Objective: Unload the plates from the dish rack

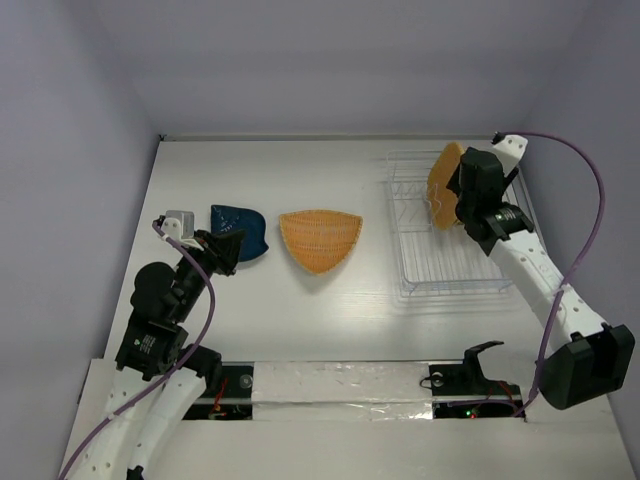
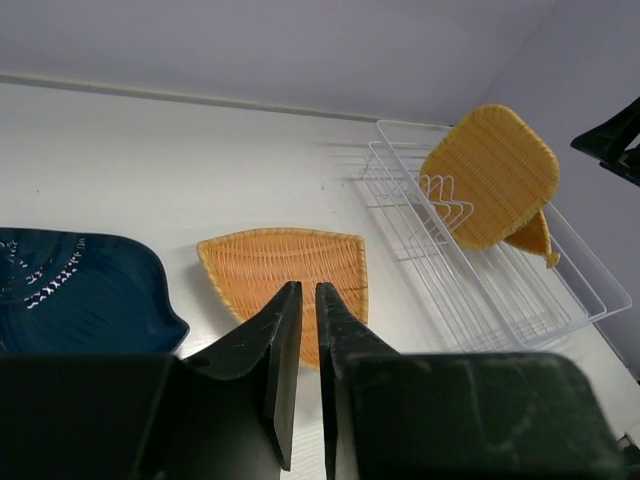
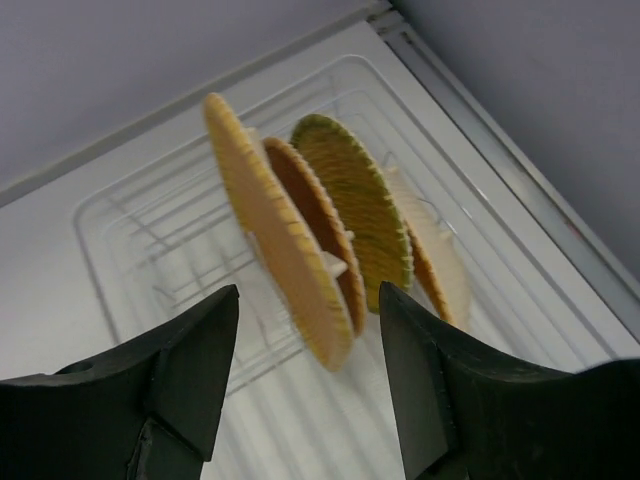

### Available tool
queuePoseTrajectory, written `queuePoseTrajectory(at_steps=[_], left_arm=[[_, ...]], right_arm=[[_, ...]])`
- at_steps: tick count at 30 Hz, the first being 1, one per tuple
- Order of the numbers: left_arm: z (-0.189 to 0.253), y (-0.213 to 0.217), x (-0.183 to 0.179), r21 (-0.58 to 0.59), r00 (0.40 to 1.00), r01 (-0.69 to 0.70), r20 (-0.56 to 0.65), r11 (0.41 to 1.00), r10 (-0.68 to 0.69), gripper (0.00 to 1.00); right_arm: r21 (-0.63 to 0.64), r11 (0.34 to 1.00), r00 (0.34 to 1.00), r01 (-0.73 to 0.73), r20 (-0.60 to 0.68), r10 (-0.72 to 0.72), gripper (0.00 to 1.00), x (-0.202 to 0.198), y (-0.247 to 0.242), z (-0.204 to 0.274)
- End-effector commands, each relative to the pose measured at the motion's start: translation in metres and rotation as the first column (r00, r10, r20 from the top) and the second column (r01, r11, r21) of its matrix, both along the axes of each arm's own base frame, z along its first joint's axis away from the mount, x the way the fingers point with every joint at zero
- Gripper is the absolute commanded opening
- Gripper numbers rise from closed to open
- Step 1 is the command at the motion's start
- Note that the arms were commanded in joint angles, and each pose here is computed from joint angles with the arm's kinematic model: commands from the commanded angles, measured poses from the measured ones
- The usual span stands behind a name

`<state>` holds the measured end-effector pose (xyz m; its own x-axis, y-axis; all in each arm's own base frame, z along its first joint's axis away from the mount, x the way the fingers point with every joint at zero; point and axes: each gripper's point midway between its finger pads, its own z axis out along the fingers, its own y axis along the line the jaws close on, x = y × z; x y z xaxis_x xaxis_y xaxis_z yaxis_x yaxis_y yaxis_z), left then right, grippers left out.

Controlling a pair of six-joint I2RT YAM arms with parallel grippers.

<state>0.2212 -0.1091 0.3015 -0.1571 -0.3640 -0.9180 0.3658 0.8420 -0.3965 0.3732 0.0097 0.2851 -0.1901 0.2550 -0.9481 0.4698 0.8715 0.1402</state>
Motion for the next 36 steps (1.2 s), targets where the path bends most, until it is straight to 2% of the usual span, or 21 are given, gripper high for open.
queuePoseTrajectory(at_steps=[1, 5, 8, 9, 11, 14, 15, 21, 26, 28, 36], left_arm=[[0.018, -0.001, 0.001, -0.018, 0.998, 0.004, 0.057, 1.000, -0.003, 0.09], [0.018, -0.001, 0.001, -0.021, 0.998, 0.002, 0.056, 1.000, -0.001, 0.31], [0.017, -0.002, 0.002, -0.019, 0.999, 0.008, 0.052, 1.000, -0.007, 0.38], [0.016, -0.002, 0.002, -0.018, 0.999, 0.010, 0.050, 1.000, -0.009, 0.39], [0.016, -0.003, 0.002, -0.019, 0.999, 0.013, 0.052, 1.000, -0.012, 0.39], [0.017, -0.004, 0.002, -0.019, 0.998, 0.017, 0.053, 1.000, -0.016, 0.40], [0.017, -0.004, 0.002, -0.019, 0.998, 0.019, 0.053, 1.000, -0.018, 0.40], [0.016, -0.006, 0.003, -0.019, 0.998, 0.028, 0.050, 0.999, -0.027, 0.41], [0.015, -0.009, 0.003, -0.018, 0.998, 0.042, 0.047, 0.999, -0.041, 0.41], [0.015, -0.009, 0.003, -0.018, 0.998, 0.044, 0.047, 0.999, -0.043, 0.42], [0.015, -0.009, 0.003, -0.020, 0.998, 0.047, 0.047, 0.999, -0.046, 0.42]], right_arm=[[-0.059, 0.995, 0.996, 0.081, -0.042, -0.083, 0.64, 0.002, -0.023, -0.007], [-0.045, 0.998, 0.994, 0.054, -0.094, -0.058, 0.61, 0.022, -0.023, -0.031], [-0.062, 0.997, 0.990, 0.052, -0.128, -0.060, 0.48, 0.032, -0.022, -0.042], [-0.070, 0.996, 0.990, 0.051, -0.130, -0.060, 0.47, 0.034, -0.022, -0.044], [-0.095, 0.994, 0.986, 0.059, -0.151, -0.073, 0.46, 0.037, -0.024, -0.050], [-0.130, 0.989, 0.980, 0.069, -0.177, -0.091, 0.37, 0.038, -0.028, -0.052], [-0.141, 0.987, 0.978, 0.076, -0.183, -0.102, 0.31, 0.037, -0.030, -0.053], [-0.163, 0.985, 0.982, 0.059, -0.170, -0.087, 0.14, 0.037, -0.031, -0.041], [-0.216, 0.976, 0.981, 0.013, -0.185, -0.054, 0.07, 0.038, -0.025, -0.025], [-0.243, 0.970, 0.981, 0.009, -0.188, -0.056, 0.01, 0.036, -0.023, -0.018], [-0.309, 0.951, 0.985, -0.021, -0.170, -0.033, 0.00, 0.023, 0.000, 0.009]])
